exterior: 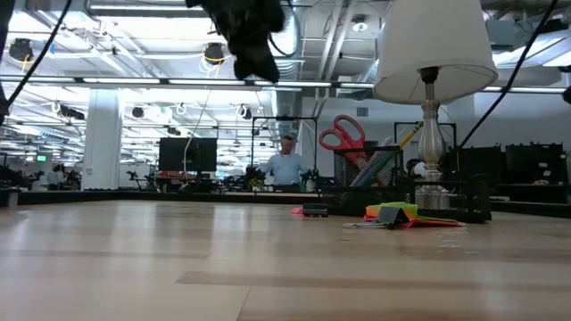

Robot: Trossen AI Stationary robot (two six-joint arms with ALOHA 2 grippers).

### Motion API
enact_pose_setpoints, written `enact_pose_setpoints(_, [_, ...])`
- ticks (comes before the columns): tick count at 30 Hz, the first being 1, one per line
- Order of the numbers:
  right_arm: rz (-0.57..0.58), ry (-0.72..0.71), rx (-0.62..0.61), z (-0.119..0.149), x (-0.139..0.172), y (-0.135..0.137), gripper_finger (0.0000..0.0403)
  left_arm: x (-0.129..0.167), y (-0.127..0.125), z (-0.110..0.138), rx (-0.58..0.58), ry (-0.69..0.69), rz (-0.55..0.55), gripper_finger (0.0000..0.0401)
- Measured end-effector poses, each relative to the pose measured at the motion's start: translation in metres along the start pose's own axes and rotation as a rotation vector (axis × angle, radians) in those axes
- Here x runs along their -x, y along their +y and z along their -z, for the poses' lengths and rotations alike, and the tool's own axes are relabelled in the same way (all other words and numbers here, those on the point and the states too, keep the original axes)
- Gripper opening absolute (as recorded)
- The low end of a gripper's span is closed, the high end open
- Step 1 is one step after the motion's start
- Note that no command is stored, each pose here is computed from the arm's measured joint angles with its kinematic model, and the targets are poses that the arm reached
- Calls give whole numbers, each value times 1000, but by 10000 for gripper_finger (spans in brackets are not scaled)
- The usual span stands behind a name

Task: Pick and place office supplies into organizer
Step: Put the sticky notes into the desk organizer

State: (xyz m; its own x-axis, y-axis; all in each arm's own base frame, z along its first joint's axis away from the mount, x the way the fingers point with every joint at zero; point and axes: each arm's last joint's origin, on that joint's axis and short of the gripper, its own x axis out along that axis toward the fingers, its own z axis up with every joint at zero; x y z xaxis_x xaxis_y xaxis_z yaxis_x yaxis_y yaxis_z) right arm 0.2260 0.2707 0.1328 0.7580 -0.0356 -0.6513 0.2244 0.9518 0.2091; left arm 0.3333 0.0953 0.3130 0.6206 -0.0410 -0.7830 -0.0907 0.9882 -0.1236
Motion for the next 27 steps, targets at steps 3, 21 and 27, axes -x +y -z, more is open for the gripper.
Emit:
enact_pose_setpoints(3, [7, 0, 2, -1, -1, -1, 108, -42, -25, 29, -94, 182, -108, 74])
enact_pose_setpoints(21, [308, 35, 49, -21, -23, -45, 108, -127, -119, 77, -117, -240, -29, 51])
enact_pose_setpoints(27, [455, 39, 55, -36, -34, -70, 108, -127, -127, 80, -91, -230, -12, 51])
